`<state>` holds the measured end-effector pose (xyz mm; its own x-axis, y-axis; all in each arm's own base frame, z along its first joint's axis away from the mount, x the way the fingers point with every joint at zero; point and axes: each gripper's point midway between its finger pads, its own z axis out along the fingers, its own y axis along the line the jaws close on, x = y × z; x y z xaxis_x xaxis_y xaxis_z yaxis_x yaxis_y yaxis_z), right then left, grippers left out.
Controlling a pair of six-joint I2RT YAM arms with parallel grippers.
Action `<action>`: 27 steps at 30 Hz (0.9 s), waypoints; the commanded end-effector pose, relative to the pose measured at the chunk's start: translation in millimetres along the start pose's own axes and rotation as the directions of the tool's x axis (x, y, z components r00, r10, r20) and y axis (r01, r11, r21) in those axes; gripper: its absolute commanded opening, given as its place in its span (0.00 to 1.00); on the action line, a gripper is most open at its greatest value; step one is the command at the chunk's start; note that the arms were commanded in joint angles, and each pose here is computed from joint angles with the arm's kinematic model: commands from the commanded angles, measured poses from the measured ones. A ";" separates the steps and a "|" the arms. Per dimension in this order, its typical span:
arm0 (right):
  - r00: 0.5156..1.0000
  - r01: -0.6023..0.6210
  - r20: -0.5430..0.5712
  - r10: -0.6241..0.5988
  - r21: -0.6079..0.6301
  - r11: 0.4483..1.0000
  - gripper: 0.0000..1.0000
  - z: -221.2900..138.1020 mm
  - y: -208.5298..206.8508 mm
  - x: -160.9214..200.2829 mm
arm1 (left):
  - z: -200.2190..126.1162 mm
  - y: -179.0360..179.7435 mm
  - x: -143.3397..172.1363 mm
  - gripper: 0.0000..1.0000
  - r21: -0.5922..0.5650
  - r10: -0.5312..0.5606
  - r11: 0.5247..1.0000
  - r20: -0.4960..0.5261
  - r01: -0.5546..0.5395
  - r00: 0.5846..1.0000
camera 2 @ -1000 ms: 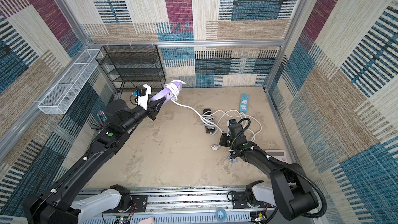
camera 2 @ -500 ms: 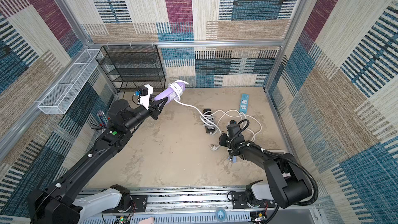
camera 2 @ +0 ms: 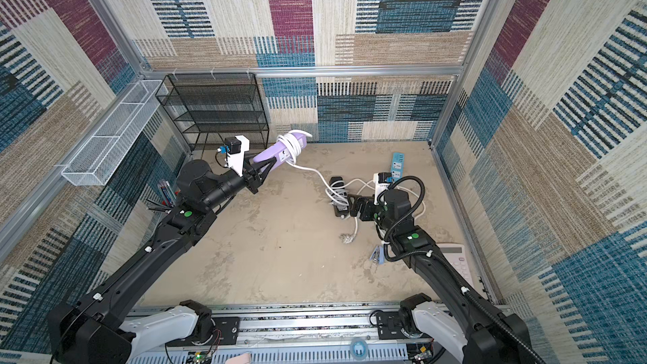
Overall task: Unwrap the cord wrapped around the power strip
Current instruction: Unwrap the power cord from the power strip.
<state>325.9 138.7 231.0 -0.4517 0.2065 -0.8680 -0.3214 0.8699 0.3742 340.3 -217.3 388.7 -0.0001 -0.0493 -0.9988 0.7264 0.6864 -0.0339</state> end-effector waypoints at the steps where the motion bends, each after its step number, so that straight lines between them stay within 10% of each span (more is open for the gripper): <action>1: 0.979 0.180 0.128 -0.156 -0.202 0.963 0.98 -7.6 45.4 -34.5 | -2.3 -9.9 -29.6 0.00 0.048 0.029 0.998 0.099 -0.034 0.995; 12: 0.851 0.524 0.348 -0.394 -0.513 0.680 0.98 -5.7 119.3 -53.2 | -2.2 -23.5 -32.5 0.00 0.131 0.003 0.991 0.093 -0.016 0.996; 27: 0.759 0.651 0.451 -0.469 -0.516 0.557 0.99 42.2 147.8 -65.9 | -0.7 -34.6 -34.4 0.00 0.209 -0.027 0.978 0.086 0.009 0.996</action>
<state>341.1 267.1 321.0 0.1148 -0.0591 -0.9916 -0.9053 0.4048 -0.1289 322.9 -237.9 397.7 -0.0256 -0.0713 -0.9971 0.8319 0.5515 -0.0608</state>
